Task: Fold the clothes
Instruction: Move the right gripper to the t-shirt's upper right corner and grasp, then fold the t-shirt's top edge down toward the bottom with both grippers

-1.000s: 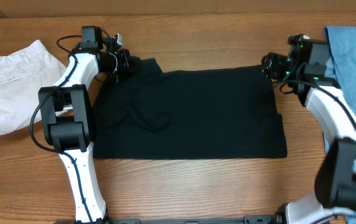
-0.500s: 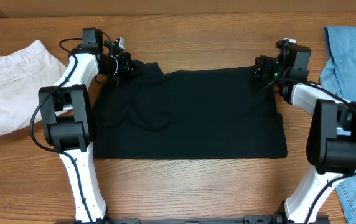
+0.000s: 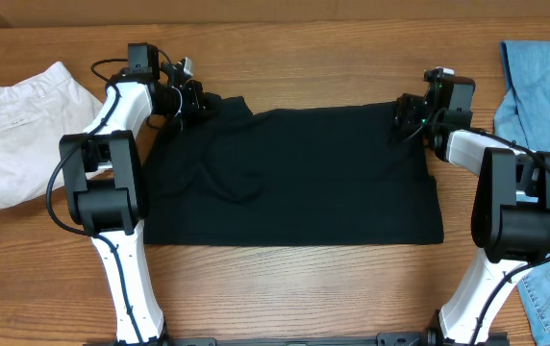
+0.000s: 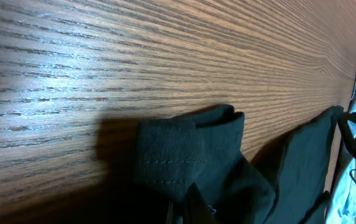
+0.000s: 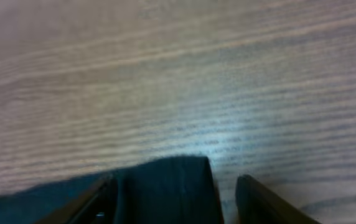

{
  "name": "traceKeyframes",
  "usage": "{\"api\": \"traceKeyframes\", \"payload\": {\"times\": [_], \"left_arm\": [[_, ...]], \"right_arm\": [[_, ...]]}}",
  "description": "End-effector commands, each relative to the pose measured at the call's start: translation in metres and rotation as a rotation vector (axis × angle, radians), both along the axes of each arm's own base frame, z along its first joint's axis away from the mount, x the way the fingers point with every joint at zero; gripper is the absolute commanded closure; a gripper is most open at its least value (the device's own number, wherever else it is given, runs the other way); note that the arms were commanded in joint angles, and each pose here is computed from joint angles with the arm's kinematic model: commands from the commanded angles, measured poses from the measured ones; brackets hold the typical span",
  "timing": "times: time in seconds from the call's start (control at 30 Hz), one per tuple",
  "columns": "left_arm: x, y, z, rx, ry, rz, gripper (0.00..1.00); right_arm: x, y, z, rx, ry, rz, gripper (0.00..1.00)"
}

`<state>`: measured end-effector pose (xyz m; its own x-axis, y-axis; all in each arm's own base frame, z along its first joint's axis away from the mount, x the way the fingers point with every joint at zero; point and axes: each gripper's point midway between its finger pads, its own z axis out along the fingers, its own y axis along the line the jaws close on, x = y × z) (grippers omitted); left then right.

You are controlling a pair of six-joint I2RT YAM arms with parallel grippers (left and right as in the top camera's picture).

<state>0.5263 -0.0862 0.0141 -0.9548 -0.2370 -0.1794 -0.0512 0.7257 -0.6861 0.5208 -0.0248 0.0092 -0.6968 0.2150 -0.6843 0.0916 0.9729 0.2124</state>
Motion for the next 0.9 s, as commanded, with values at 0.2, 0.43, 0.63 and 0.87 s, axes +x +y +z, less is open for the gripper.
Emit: {"api": "traceKeyframes", "payload": {"times": [0.2,0.43,0.63,0.87], "left_arm": [[0.003,-0.001,-0.003,0.022,-0.018,-0.021,0.96],[0.003,-0.001,-0.003,0.023,-0.019,-0.021,0.96],[0.003,-0.001,0.001,0.016,-0.024,-0.02,0.96],[0.009,0.009,0.042,0.012,-0.11,-0.017,0.96]], "right_arm": [[-0.003,-0.006,-0.007,-0.007,0.032,-0.014,0.57],[-0.002,-0.006,-0.006,-0.008,0.028,-0.014,0.84],[-0.002,-0.011,-0.006,-0.024,0.031,-0.041,0.96],[-0.004,-0.012,0.012,-0.02,0.022,-0.049,0.96]]}}
